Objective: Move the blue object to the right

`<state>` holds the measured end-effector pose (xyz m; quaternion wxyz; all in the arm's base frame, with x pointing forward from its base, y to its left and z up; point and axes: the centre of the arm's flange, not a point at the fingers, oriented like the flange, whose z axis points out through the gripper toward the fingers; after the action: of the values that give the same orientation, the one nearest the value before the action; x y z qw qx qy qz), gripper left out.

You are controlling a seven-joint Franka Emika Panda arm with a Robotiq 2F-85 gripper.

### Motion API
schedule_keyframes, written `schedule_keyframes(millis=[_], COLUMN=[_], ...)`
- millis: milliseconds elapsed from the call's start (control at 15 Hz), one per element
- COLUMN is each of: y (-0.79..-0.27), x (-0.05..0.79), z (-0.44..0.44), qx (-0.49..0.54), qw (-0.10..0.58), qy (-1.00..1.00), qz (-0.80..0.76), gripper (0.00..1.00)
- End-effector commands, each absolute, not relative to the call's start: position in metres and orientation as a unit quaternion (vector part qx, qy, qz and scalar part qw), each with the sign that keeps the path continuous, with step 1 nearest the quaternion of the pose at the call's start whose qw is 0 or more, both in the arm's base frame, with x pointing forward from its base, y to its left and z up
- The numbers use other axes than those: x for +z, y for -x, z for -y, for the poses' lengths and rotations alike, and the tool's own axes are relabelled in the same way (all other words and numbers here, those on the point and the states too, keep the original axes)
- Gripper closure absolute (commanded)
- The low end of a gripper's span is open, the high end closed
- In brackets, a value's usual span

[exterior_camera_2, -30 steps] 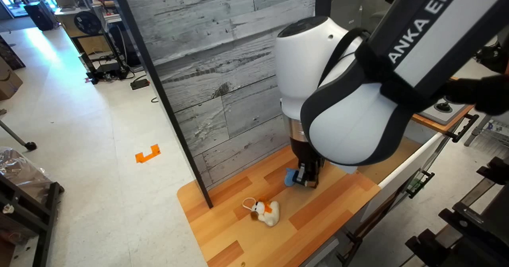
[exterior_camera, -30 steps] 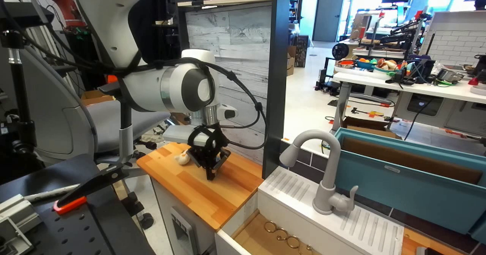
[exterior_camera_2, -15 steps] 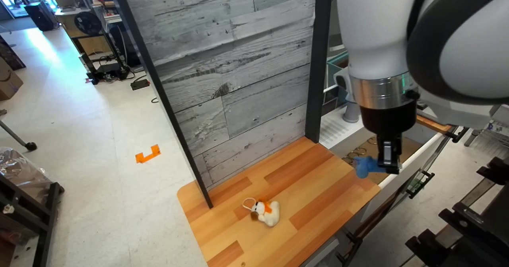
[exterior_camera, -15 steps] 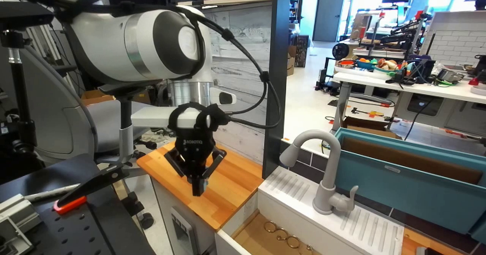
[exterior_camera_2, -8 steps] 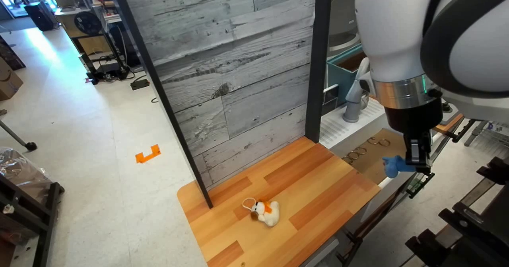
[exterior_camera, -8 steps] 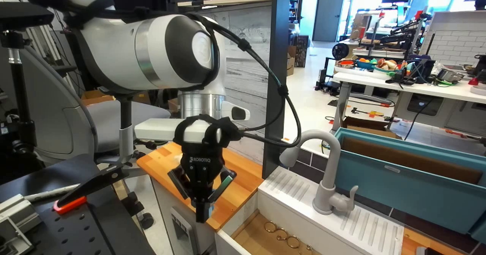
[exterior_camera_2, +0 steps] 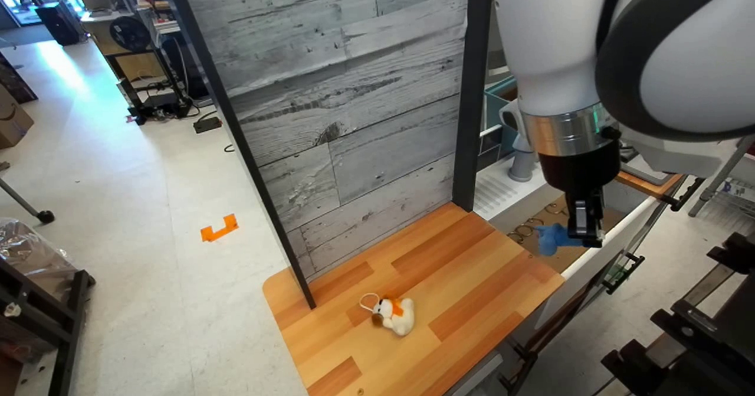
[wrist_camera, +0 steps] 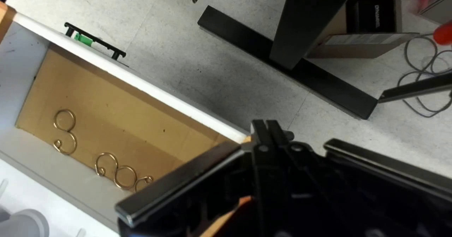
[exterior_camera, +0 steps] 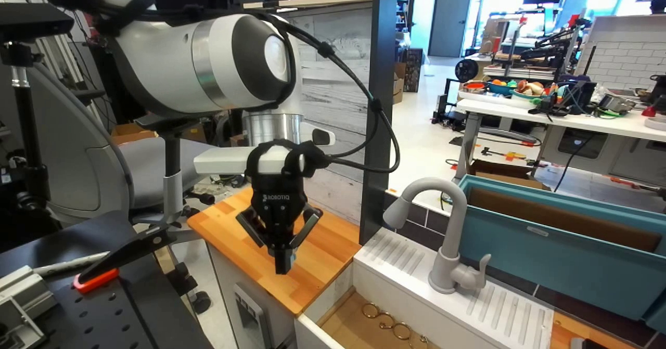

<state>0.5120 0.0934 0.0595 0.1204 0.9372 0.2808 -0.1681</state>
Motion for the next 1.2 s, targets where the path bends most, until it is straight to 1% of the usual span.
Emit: schedule_keyframes(millis=[0, 267, 800, 867, 933, 1000, 1067, 1133], y=[-0.540, -0.563, -0.587, -0.587, -0.585, -0.583, -0.580, -0.576], x=[0.042, 0.022, -0.035, -0.037, -0.035, -0.032, -0.025, -0.018], z=[-0.111, -0.112, -0.112, -0.112, -0.113, -0.114, -0.116, -0.118], qx=[-0.159, -0.149, -0.164, -0.165, -0.161, -0.157, -0.152, -0.149], qw=[0.117, 0.124, 0.134, 0.134, 0.132, 0.128, 0.125, 0.122], qy=[-0.940, -0.947, -0.948, -0.949, -0.949, -0.949, -0.949, -0.950], qz=[-0.277, -0.258, -0.236, -0.235, -0.237, -0.240, -0.244, -0.247], gripper=[0.99, 0.99, 0.99, 0.72, 0.71, 0.66, 0.57, 0.51])
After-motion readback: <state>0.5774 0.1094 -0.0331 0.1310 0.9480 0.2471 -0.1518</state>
